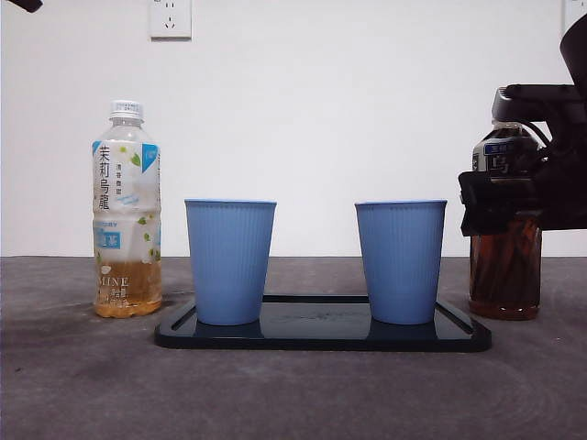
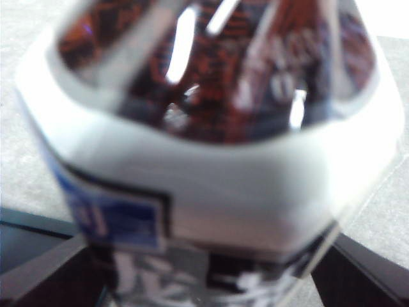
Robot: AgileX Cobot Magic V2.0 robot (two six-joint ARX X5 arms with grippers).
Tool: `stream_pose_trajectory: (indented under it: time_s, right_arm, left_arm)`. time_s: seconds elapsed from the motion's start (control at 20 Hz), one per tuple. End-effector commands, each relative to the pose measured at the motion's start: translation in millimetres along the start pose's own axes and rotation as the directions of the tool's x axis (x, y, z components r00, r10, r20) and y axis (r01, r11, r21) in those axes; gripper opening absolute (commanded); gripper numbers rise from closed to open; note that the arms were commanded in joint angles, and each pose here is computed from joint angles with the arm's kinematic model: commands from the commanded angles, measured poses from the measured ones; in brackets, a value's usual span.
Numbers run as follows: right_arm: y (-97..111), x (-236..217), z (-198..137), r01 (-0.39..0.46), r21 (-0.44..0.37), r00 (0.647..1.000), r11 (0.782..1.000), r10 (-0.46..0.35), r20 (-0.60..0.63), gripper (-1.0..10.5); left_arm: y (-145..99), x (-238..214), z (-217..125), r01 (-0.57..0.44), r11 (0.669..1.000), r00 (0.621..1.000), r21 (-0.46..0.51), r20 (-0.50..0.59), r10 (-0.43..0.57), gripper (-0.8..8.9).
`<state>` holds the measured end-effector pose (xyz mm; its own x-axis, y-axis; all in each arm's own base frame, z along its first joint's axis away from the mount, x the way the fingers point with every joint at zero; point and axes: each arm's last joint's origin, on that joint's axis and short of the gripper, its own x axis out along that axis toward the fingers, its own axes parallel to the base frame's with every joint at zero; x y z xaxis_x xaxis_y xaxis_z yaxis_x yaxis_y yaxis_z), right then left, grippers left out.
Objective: Pour the drink into the cup
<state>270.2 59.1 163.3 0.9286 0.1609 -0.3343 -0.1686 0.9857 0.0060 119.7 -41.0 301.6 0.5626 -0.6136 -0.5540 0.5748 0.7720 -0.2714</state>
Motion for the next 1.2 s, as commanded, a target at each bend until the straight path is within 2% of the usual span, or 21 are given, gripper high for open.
stream_pose_trajectory:
  time_s: [0.05, 0.4, 0.55, 0.7, 0.95, 1.2]
  right_arm:
    - [0, -2, 9, -0.001, -0.006, 1.000, 1.000, 0.001, 0.027, 4.4]
    - [-1, -24, 20, 0.006, -0.005, 1.000, 1.000, -0.006, -0.022, 4.4]
    - [0, -36, 22, 0.000, -0.001, 0.998, 1.000, 0.000, -0.070, 4.4]
    - [0, -54, 26, 0.004, 0.064, 0.994, 0.998, 0.003, -0.110, 4.4]
    - [7, -98, 32, -0.045, 0.107, 0.983, 0.993, 0.063, -0.170, 4.4]
    - [17, -151, 38, -0.141, 0.163, 0.981, 0.977, 0.159, -0.108, 4.4]
  left_arm:
    - [-2, -3, 5, 0.000, 1.000, 1.000, 0.017, 0.016, -0.001, 5.01]
    - [-2, -3, 5, 0.000, 1.000, 1.000, 0.019, 0.020, 0.000, 5.01]
    - [-1, -3, 6, -0.039, 0.999, 0.999, 0.024, 0.022, 0.038, 5.03]
    - [1, -3, 6, -0.078, 0.997, 0.997, 0.025, 0.027, 0.077, 5.13]
    - [6, 6, 8, -0.108, 0.993, 0.991, 0.038, 0.085, 0.105, 5.42]
    - [24, 38, 0, -0.139, 0.990, 0.984, -0.008, 0.108, 0.139, 6.01]
